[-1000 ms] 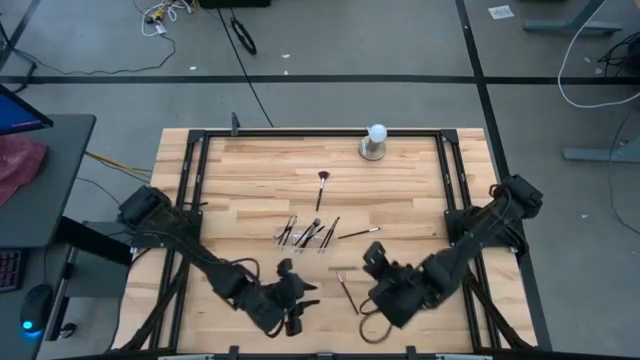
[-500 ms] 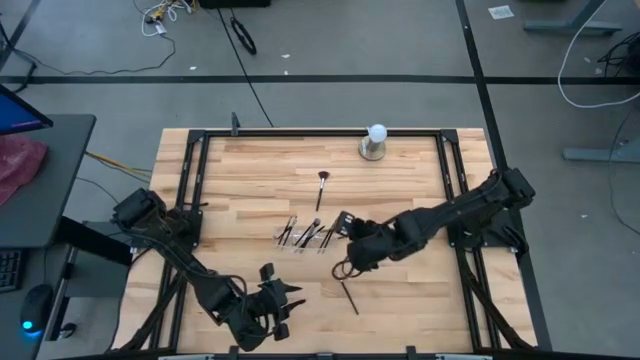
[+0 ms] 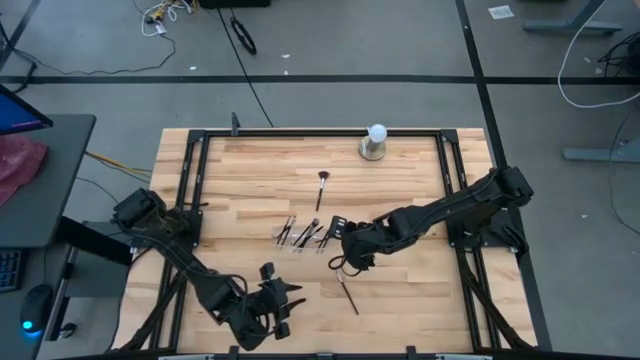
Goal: Put items in baskets/containers
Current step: Put the eyeshadow brush into the transparent organizer
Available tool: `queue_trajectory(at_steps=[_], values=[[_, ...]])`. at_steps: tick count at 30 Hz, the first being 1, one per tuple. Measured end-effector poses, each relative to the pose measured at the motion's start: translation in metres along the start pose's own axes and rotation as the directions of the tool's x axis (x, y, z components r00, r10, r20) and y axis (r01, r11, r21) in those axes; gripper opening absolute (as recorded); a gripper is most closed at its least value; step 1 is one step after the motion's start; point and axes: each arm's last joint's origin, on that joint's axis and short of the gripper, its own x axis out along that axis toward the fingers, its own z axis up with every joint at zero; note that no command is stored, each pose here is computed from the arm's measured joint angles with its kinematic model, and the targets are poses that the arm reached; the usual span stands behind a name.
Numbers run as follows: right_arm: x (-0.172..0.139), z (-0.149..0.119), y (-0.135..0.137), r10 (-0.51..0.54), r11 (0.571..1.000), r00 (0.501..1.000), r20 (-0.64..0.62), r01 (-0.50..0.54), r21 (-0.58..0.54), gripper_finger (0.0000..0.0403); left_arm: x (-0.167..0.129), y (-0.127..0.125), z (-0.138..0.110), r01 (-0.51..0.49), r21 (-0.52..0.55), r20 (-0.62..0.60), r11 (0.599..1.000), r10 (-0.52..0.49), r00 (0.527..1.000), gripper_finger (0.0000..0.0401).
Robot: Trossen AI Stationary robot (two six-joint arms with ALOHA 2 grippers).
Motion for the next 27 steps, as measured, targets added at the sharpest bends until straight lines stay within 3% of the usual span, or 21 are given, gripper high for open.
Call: queue_trajectory(at_steps=[9, 21, 24, 27], values=[[0.009, 0.0, 0.007, 0.01, 1.0, 1.0, 0.019, -0.01, 0.022, 0.002, 0.0, 0.0, 0.0, -0.001, 0.0, 0.0, 1.0, 0.001, 1.0, 0.014], [0.014, -0.01, -0.005, -0.069, 0.978, 0.998, -0.015, 0.07, 0.197, 0.0104, 0.0, 0.0, 0.0, -0.004, 0.0, 0.002, 1.0, 0.004, 1.0, 0.014], [0.015, -0.014, -0.012, -0.132, 0.942, 0.989, -0.066, 0.146, 0.302, 0.0119, 0.0, 0.0, 0.0, -0.004, -0.001, 0.003, 1.0, 0.004, 1.0, 0.014], [0.014, -0.016, -0.018, -0.211, 0.837, 0.965, -0.155, 0.261, 0.481, 0.0125, 0.0, 0.0, 0.0, -0.004, -0.001, 0.002, 1.0, 0.004, 1.0, 0.014]])
